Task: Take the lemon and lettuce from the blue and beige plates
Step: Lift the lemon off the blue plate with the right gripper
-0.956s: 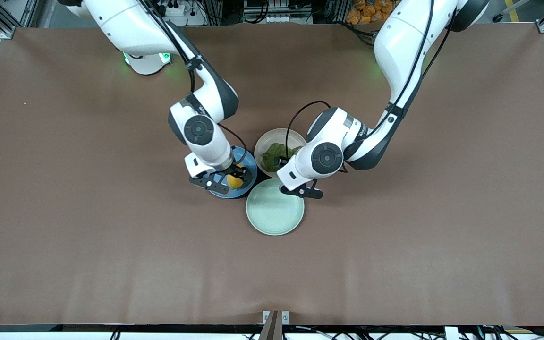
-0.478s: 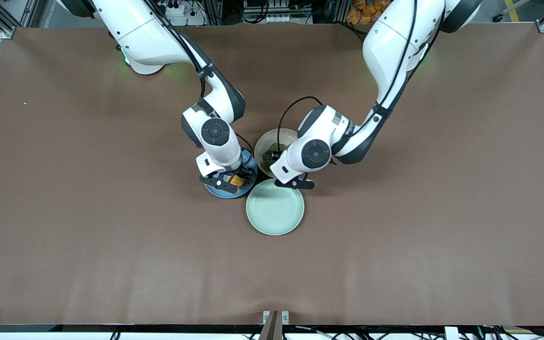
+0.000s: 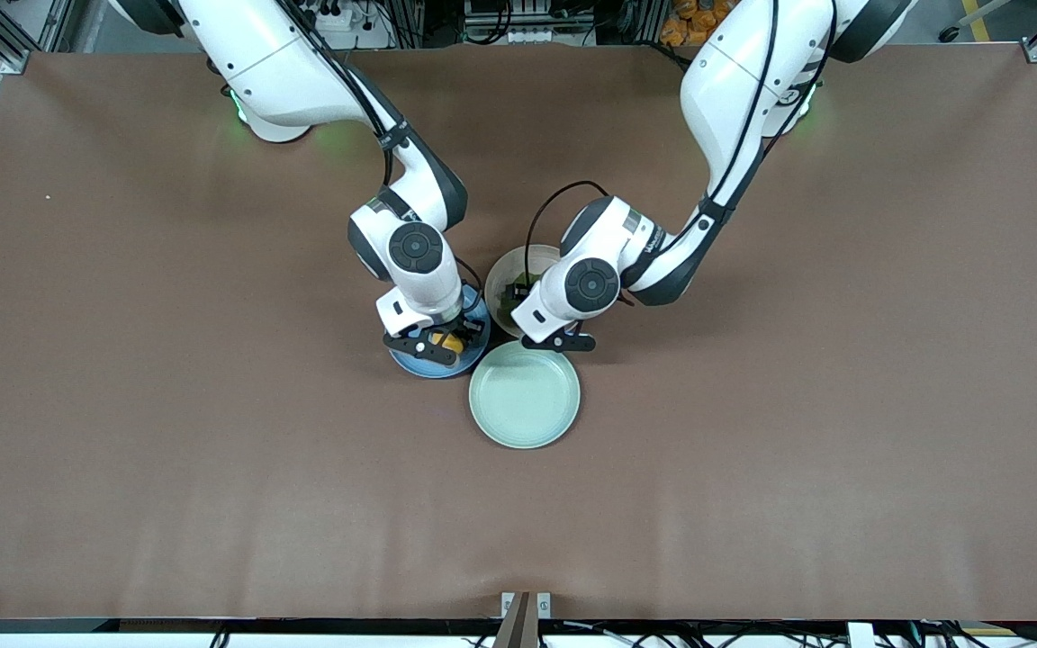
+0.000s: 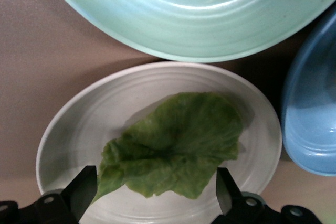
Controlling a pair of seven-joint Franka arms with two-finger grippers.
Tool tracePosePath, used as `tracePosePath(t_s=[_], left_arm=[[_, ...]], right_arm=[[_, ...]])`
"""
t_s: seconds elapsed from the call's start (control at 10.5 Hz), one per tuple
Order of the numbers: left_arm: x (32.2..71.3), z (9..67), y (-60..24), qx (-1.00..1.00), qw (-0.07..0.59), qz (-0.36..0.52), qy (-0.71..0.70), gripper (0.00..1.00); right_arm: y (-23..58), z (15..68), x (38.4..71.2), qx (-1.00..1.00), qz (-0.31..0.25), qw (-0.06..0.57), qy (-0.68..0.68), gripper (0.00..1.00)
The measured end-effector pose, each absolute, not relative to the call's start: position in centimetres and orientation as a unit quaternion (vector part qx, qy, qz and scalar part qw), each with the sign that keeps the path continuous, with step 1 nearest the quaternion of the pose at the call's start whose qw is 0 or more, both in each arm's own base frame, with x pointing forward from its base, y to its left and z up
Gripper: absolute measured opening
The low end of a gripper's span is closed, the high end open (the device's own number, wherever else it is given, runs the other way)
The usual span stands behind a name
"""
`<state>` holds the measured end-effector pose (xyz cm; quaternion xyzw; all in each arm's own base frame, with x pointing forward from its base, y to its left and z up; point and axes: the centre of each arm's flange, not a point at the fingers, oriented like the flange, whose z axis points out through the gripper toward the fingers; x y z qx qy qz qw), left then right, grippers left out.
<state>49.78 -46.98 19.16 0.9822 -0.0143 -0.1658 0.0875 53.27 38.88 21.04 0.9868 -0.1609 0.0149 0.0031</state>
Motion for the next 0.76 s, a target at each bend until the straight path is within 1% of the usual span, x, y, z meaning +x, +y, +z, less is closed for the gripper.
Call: tracePosePath(t_s=[0.19, 0.38, 0.57, 0.67, 0.76], left_arm=[[49.8, 19.1, -47.0, 0.982, 0.088, -0.164, -0.014, 1.0], [49.7, 18.5, -46.8, 0.983, 0.091, -0.157, -0.011, 1.0], [49.4, 18.0, -46.6, 0.983, 0.089, -0.158, -0.009, 0.99], [49.3, 17.9, -46.6, 0.983, 0.089, -0.158, -0.009, 0.97], [49.3, 17.8, -46.5, 0.983, 0.089, -0.159, -0.007, 0.93]], right_arm=[[37.1, 25.4, 54.7, 0.986, 0.013, 0.008, -0.168, 0.63], [33.5, 31.7, 56.2, 0.987, -0.001, 0.006, -0.16, 0.63], [26.8, 37.6, 57.6, 0.991, -0.032, -0.002, -0.132, 0.63], [22.8, 39.4, 58.2, 0.992, -0.047, 0.002, -0.114, 0.63], [18.7, 40.1, 58.8, 0.994, -0.062, 0.006, -0.092, 0.63]])
